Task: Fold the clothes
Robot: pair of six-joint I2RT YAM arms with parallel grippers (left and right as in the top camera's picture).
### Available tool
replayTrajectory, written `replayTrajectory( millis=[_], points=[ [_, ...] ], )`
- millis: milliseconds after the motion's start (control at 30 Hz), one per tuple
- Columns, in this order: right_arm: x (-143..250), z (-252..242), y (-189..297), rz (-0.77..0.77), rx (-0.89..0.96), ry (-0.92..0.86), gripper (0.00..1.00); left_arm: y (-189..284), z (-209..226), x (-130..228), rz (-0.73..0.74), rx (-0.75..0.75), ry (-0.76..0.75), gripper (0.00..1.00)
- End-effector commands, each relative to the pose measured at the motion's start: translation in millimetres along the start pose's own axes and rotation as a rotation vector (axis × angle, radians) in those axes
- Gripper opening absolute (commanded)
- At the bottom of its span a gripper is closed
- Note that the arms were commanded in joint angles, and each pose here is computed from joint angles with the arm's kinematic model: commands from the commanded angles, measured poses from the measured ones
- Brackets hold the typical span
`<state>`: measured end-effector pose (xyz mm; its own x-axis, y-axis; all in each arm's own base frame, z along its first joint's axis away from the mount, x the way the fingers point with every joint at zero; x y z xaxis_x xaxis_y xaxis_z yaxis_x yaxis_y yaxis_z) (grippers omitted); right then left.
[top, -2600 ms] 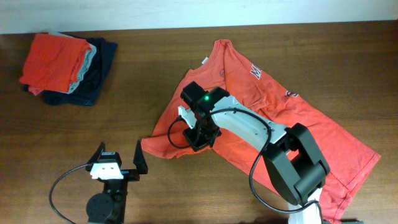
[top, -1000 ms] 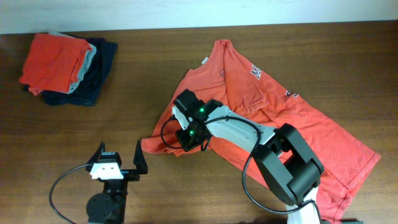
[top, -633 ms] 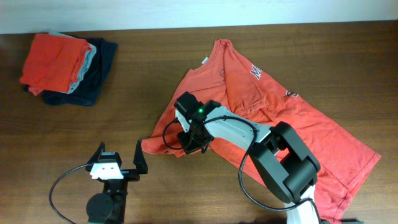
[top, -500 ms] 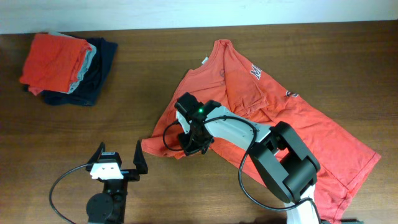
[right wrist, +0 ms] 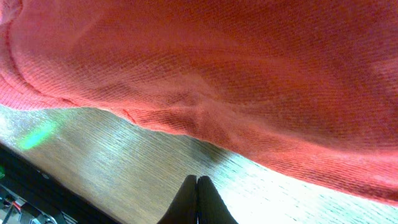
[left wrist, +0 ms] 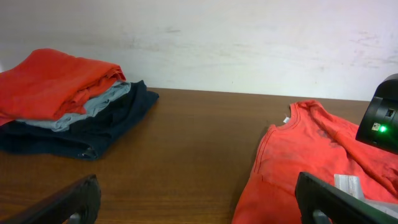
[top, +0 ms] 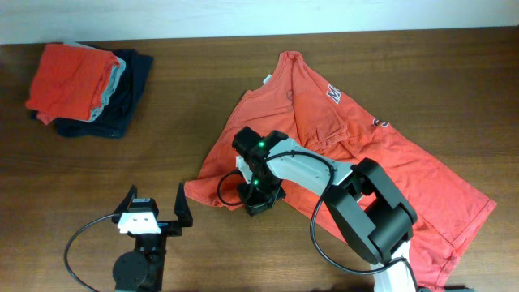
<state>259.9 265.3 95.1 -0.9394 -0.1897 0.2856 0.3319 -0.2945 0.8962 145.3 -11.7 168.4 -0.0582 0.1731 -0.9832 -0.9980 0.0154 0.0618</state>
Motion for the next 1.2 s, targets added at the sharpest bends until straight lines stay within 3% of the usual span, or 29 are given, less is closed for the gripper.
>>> replayTrajectory(
  millis=[0,367,567,1167],
  points=[
    [-3,7,4,-0.007,-0.023,0.014,0.04,0,-1,2,0.003,0.011,-0.017,1.00],
    [-26,15,9,-0.186,-0.014,0.013,0.04,0,-1,2,0.004,0.011,-0.017,1.00],
    [-28,12,-4,-0.208,-0.020,-0.008,0.04,0,-1,2,0.003,0.011,-0.017,0.99],
    [-19,3,-21,-0.055,-0.054,-0.093,0.11,0,-1,2,0.003,0.011,-0.017,0.99]
  ],
)
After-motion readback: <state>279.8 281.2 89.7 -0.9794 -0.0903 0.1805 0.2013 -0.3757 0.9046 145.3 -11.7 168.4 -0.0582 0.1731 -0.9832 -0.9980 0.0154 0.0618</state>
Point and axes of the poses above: each gripper's point midway between its finger pads, its own y axis back along the fingers, its own z axis along the line the jaws close on, x = y × z, the point moved 10 cm from there along y, back along the fingers, and after that the axes turned 15 degrees about -y, right-handed, at the moved point
